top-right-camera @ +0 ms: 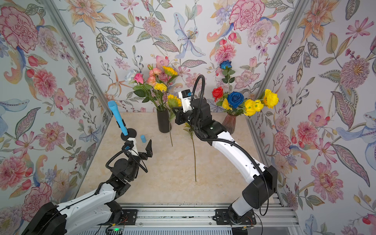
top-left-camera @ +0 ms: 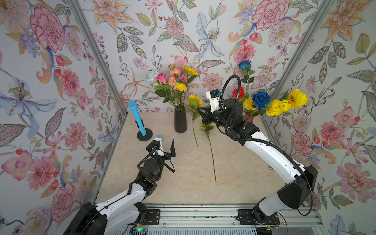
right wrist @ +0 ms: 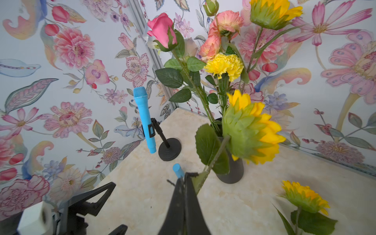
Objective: Pick out yellow flowers from the vase
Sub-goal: Pick up the flower from the vase, then place the flower at the center of the board.
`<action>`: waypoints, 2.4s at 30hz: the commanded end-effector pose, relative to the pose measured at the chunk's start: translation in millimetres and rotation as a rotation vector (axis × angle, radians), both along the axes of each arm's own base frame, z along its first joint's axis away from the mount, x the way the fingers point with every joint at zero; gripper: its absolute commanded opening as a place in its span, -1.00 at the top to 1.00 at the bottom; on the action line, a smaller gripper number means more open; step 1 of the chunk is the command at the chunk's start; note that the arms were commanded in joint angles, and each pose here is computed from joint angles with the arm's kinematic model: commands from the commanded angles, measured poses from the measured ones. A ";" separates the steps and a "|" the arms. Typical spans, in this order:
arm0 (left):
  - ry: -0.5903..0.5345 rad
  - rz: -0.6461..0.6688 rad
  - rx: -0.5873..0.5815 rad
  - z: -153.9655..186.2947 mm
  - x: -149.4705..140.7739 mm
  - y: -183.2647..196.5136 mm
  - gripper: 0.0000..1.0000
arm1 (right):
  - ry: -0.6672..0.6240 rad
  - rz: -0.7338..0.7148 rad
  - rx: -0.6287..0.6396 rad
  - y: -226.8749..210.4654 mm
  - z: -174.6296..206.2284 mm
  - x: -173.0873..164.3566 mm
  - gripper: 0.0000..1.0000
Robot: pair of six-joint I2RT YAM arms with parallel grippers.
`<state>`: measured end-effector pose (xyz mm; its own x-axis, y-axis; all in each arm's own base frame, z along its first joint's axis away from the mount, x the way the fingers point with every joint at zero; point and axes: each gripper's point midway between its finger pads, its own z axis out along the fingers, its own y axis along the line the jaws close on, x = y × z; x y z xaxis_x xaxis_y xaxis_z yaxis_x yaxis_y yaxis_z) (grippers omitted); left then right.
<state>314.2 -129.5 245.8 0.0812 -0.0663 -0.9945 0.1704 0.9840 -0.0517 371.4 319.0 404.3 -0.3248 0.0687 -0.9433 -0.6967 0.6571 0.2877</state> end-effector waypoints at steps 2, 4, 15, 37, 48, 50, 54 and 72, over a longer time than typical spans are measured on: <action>-0.080 -0.094 -0.042 24.4 4.1 -19.0 -0.99 | -0.028 0.098 0.032 -19.2 15.9 -30.8 1.00; -0.081 -0.151 -0.071 24.4 5.4 -30.4 -0.99 | -0.021 0.094 0.038 -28.5 14.7 -36.1 1.00; -0.072 -0.366 -0.305 27.3 -7.5 -66.9 -0.99 | 0.012 0.089 0.032 -46.8 -0.5 -49.1 1.00; -0.025 -0.754 -0.778 58.1 -16.8 -137.5 -0.99 | 0.046 0.133 0.075 -41.1 -21.3 -72.5 1.00; 0.098 -0.919 -0.970 52.0 -9.0 -168.3 -0.99 | 0.042 0.135 0.063 -40.1 -29.6 -77.4 1.00; 0.115 -0.918 -0.968 50.3 -7.2 -170.9 -0.99 | 0.037 0.132 0.061 -41.3 -29.1 -78.3 1.00; 0.144 -0.945 -0.986 51.5 -6.3 -177.3 -0.99 | 0.029 0.126 0.055 -42.7 -30.1 -78.2 1.00; 0.296 -1.077 -1.137 46.2 -12.2 -193.1 -0.77 | 0.000 0.085 0.036 -46.2 -32.3 -74.2 1.00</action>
<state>317.2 -323.9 254.1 -0.6731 -0.6363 -0.3770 0.5006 -0.0166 -0.8655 301.8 275.0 362.5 -0.3750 0.0667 -0.9246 -0.7377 0.5825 0.3412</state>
